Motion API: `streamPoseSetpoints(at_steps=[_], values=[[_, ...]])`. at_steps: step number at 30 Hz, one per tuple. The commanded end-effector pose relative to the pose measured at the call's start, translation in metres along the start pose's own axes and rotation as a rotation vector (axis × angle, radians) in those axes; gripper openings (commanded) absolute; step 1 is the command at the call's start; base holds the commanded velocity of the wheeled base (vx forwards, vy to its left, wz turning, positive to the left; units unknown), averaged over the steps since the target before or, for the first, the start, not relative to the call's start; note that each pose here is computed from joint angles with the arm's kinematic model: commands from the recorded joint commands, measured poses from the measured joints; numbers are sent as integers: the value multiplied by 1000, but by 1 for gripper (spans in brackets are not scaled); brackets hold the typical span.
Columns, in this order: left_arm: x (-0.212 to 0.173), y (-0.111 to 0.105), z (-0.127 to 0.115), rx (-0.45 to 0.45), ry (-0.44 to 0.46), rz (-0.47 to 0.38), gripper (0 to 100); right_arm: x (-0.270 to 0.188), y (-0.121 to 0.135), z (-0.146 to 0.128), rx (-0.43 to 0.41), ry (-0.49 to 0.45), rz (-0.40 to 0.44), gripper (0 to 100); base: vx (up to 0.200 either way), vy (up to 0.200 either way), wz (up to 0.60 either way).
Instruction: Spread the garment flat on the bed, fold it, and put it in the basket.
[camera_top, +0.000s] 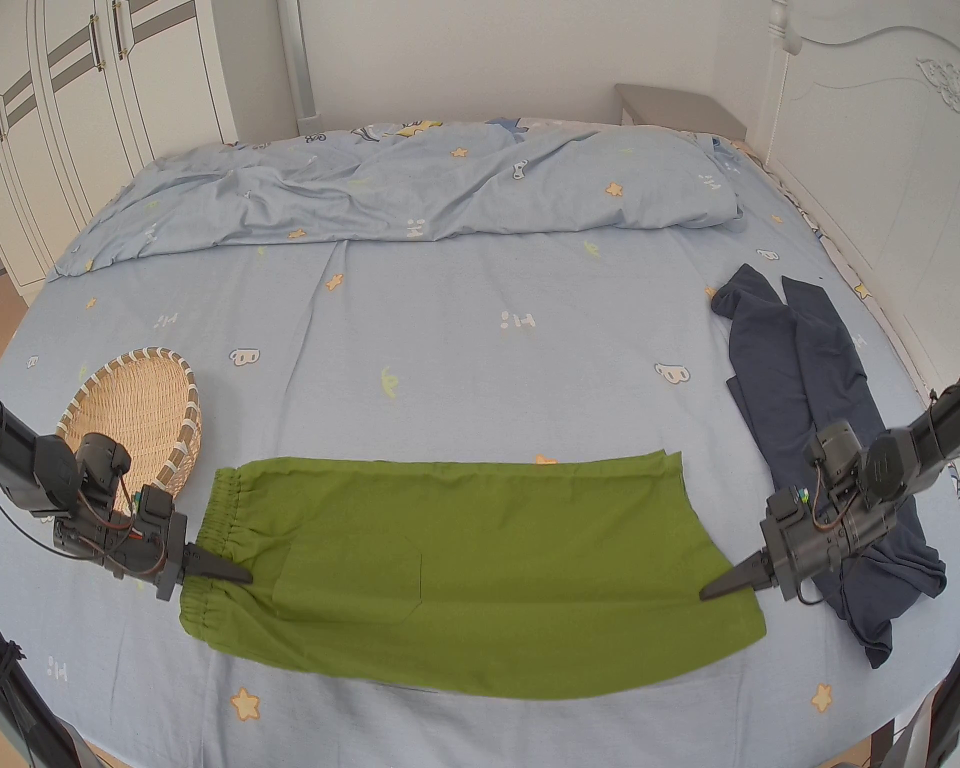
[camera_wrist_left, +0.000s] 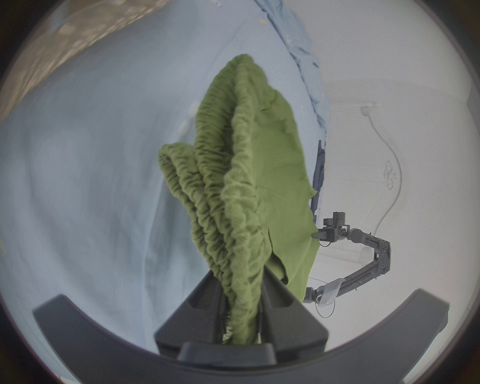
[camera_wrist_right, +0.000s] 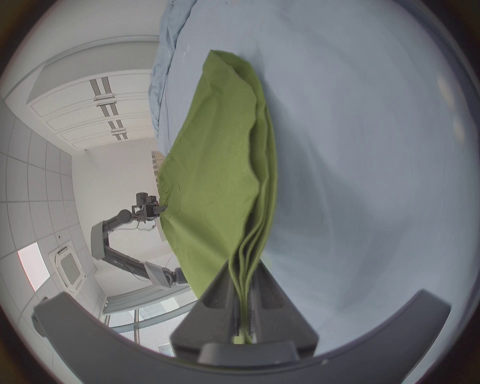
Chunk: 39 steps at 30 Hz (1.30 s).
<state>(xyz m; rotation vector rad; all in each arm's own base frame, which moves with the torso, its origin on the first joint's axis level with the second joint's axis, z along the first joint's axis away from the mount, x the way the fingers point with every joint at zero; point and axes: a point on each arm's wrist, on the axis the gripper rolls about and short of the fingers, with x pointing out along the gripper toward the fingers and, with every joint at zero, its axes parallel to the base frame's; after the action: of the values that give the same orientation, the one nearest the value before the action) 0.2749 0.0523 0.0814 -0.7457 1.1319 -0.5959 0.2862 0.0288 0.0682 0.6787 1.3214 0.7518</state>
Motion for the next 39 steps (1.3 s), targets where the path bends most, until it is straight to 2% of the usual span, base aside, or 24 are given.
streamPoseSetpoints(at_steps=[1, 5, 16, 17, 25, 27, 28, 32, 34, 35, 39], values=[[-1, 13, -48, -15, 28, 93, 0, 15, 8, -51, -75, 43, 11, 0, 0, 0, 0], [-4, 19, -56, -28, 11, 138, 0, 16, 4, -58, -52, 55, 9, 0, 0, 0, 0], [-5, 23, -56, -38, 2, 145, 0, 19, -4, -59, -57, 41, 3, 0, 0, 0, 0], [-5, 23, -56, -38, 2, 145, 0, 19, -5, -59, -57, 42, 1, 100, 0, 0, 0], [-6, 21, -57, -35, 2, 150, 0, 18, -6, -58, -57, 29, -1, 100, 0, 0, 0], [-11, 11, -58, -2, -16, 176, 0, 12, -5, -55, -71, -6, -1, 100, 0, 0, 0], [-21, -2, -60, 41, -56, 213, 0, 2, -1, -50, -95, -54, -3, 100, 0, 0, 0], [-40, -30, -65, 116, -122, 322, 0, -35, 31, -38, -185, -202, -2, 100, 0, 0, 0], [-49, -40, -65, 139, -145, 369, 0, -46, 44, -34, -209, -242, 0, 100, 0, 0, 0], [-56, -49, -65, 149, -161, 408, 0, -59, 59, -28, -242, -283, 0, 100, 0, 0, 0], [-69, -64, -60, 174, -194, 466, 0, -73, 85, -17, -290, -336, -57, 100, 0, 0, 0]])
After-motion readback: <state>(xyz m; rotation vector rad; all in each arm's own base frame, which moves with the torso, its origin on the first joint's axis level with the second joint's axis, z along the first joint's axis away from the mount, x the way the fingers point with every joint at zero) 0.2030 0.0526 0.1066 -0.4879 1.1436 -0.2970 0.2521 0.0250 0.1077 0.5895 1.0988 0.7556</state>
